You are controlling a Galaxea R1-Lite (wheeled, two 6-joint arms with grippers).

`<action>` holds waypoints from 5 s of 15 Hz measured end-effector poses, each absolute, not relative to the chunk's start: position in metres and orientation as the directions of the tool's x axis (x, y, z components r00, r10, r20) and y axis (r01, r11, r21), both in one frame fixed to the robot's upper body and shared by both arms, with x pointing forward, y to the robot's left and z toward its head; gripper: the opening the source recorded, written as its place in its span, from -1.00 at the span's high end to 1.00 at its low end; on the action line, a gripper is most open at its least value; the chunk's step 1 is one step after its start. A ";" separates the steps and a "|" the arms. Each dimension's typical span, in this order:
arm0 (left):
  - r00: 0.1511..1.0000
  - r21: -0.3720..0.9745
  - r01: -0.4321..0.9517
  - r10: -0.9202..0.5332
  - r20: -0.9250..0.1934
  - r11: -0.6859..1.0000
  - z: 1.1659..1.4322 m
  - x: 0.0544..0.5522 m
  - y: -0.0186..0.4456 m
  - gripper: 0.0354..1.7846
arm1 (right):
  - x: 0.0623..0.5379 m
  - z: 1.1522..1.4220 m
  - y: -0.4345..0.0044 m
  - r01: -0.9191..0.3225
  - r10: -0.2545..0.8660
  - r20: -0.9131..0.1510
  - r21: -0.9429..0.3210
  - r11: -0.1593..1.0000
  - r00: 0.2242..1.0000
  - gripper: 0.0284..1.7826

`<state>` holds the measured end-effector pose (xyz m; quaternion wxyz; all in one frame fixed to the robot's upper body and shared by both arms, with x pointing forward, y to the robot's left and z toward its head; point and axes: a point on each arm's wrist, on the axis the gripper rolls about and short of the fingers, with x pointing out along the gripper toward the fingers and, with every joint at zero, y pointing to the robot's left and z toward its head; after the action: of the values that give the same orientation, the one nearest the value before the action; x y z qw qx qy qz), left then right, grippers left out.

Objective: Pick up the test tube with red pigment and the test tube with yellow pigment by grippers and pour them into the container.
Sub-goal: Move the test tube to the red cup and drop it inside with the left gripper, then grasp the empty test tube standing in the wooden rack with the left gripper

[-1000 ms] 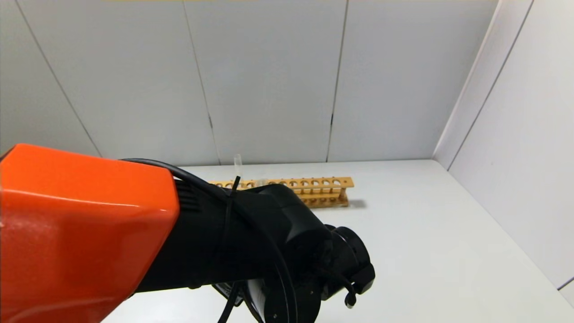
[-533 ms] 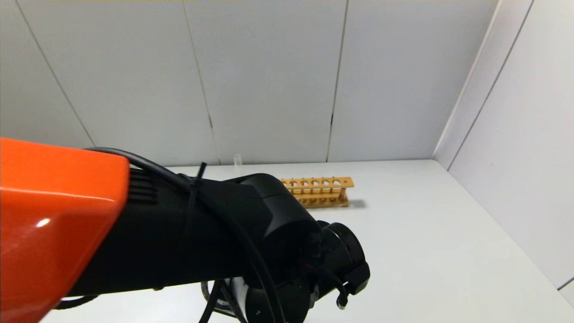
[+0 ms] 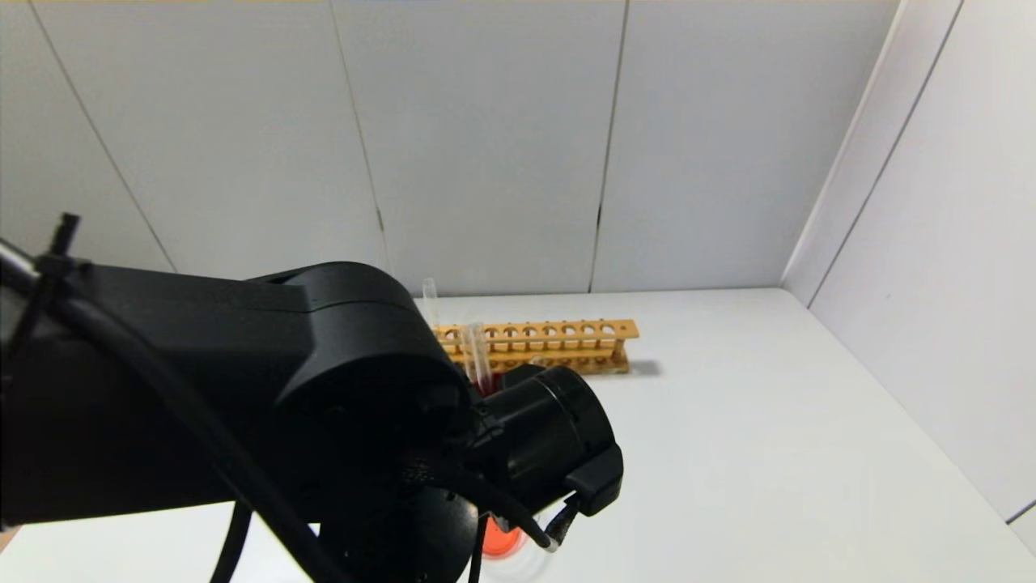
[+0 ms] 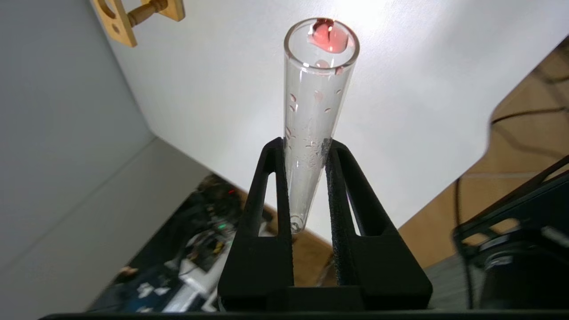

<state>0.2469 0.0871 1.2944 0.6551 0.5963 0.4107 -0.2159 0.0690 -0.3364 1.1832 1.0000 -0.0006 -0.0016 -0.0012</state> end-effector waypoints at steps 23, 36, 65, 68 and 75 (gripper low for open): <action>0.883 0.034 0.363 -0.332 -0.332 0.931 1.303 0.311 0.083 0.70 | 0.069 1.183 -0.336 0.002 -0.002 0.004 -0.001 1.000 1.000 -0.95; 0.890 0.004 0.339 -0.319 -0.327 0.941 1.286 0.340 0.088 0.70 | 0.069 1.183 -0.336 0.002 -0.002 0.004 -0.001 1.000 1.000 -0.95; 0.865 0.021 0.354 -0.319 -0.387 0.935 1.248 0.339 0.096 0.06 | 0.069 1.183 -0.336 0.002 -0.002 0.004 -0.001 1.000 1.000 -0.95; 0.865 0.022 0.354 -0.319 -0.388 0.935 1.248 0.339 0.096 -0.53 | 0.069 1.183 -0.336 0.002 -0.002 0.004 -0.001 1.000 1.000 -0.95; 0.883 0.021 0.356 -0.330 -0.333 0.934 1.269 0.333 0.103 -0.96 | 0.069 1.183 -0.336 0.003 -0.003 0.004 -0.001 1.000 1.000 -0.95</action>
<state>0.3332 0.1025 1.2693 0.9695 0.0407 0.1644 -0.1769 0.0690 -0.3364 1.1833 1.0000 -0.0006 -0.0018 -0.0014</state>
